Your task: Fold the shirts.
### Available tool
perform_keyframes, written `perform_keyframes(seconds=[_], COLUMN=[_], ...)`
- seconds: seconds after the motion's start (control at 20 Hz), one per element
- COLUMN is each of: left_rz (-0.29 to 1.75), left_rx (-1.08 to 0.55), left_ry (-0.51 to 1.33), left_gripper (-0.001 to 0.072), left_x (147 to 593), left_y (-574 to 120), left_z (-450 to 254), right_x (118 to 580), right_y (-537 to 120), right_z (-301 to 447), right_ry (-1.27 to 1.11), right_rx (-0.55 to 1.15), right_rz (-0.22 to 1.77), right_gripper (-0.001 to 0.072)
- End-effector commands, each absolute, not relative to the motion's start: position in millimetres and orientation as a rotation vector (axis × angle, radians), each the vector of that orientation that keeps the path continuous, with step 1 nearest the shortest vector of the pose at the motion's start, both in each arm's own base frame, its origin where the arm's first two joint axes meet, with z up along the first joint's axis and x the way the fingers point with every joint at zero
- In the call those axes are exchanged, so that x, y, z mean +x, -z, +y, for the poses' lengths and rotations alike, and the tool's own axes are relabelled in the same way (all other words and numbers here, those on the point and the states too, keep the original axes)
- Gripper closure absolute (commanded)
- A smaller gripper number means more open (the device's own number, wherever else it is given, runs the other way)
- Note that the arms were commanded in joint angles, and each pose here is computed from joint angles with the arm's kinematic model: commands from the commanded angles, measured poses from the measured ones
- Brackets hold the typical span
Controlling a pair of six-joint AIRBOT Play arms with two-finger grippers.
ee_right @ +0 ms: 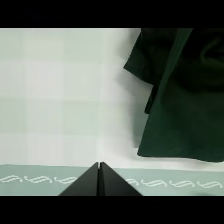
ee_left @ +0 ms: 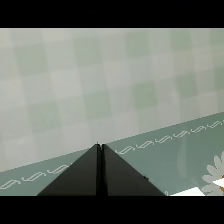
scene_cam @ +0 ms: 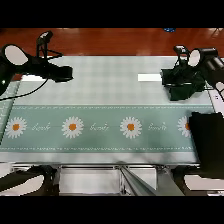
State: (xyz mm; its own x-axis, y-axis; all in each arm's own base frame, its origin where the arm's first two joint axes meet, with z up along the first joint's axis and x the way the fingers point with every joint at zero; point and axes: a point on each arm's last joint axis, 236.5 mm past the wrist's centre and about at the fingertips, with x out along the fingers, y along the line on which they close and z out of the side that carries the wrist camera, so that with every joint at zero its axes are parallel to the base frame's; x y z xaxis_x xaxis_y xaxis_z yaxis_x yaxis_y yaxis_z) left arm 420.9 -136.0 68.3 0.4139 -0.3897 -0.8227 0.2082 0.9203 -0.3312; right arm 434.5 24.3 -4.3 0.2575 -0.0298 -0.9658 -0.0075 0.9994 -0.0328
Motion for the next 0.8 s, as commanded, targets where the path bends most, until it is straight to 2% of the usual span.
perform_keyframes(seconds=[0.0, 0.75], left_rz=[1.083, 1.070], left_rx=[-0.188, -0.189], left_ry=[0.379, 0.376], left_gripper=[0.0686, 0.0686], left_x=[420.7, 423.6], left_y=[-67.8, -69.2], left_z=[-136.3, -136.1], right_x=[434.4, 439.4], right_y=[4.7, 3.3], right_z=[24.5, 25.9], right_ry=[0.015, 0.011], right_rx=[-0.033, -0.027], right_rz=[1.311, 1.290], right_gripper=[0.0693, 0.0693])
